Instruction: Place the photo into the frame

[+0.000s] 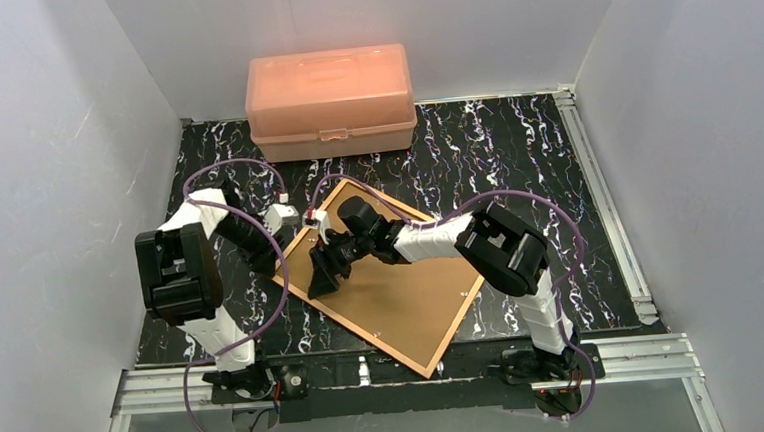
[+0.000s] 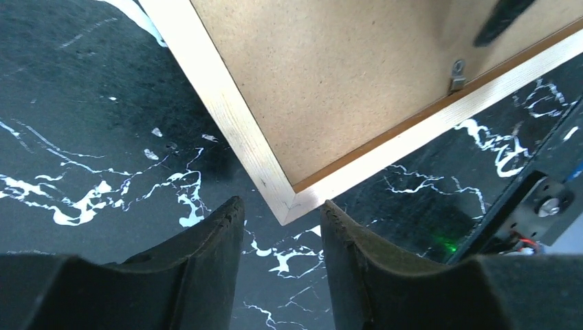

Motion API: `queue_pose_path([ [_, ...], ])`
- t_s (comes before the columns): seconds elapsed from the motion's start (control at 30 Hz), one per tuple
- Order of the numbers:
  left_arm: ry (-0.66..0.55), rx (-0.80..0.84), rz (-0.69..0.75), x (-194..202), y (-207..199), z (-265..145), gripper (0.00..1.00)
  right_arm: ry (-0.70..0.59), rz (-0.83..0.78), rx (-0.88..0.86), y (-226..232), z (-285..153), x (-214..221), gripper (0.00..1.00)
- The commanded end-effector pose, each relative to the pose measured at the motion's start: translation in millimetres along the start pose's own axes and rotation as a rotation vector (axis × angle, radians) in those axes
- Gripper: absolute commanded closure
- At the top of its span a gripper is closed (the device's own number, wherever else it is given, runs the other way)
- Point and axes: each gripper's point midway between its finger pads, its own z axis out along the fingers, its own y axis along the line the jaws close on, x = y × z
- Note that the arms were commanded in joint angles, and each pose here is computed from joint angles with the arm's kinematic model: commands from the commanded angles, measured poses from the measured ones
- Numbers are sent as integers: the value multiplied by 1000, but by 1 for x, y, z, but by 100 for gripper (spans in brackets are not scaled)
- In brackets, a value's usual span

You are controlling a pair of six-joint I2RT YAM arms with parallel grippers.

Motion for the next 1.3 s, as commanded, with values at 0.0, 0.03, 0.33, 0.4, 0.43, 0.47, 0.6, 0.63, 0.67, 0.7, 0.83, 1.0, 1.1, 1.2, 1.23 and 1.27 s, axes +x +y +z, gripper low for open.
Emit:
queue_pose_path([
  [0.0,23,-14,89,12,6,11,57,-18,-90,-133,27,-4,-8,25],
  [0.03,27,-19,97,13,7,13,57,-20,-90,-133,26,-3,-8,25],
  [0.33,42,-44,163,22,11,23,58,1,-86,-135,19,11,-6,23],
  [0.4,17,-66,145,17,17,23,59,28,-97,-117,15,16,0,23],
  [0.43,7,-78,137,14,19,23,59,43,-102,-105,12,18,4,23],
  [0.47,-2,-83,132,12,20,23,59,55,-102,-94,10,19,7,23],
  [0.6,-9,-77,123,11,19,24,61,84,-111,-54,2,22,17,23],
  [0.63,-8,-75,122,12,18,25,61,88,-116,-45,0,23,18,23],
  [0.67,-10,-73,119,12,17,24,62,91,-119,-35,-1,24,19,23],
  [0.7,-11,-73,119,11,17,24,62,93,-120,-29,-2,25,21,23],
  [0.83,-19,-66,106,9,16,24,62,99,-122,-23,-2,29,23,23],
  [1.0,-25,-59,79,8,15,25,63,108,-113,-46,3,30,35,24],
  [1.1,-30,-43,54,9,13,28,64,111,-106,-50,6,32,42,25],
  [1.2,-28,-38,46,9,13,30,64,106,-102,-47,7,33,48,26],
  [1.23,-27,-37,47,9,13,29,64,106,-102,-43,7,32,50,26],
  [1.27,-25,-33,47,9,12,29,64,107,-102,-40,6,32,51,26],
])
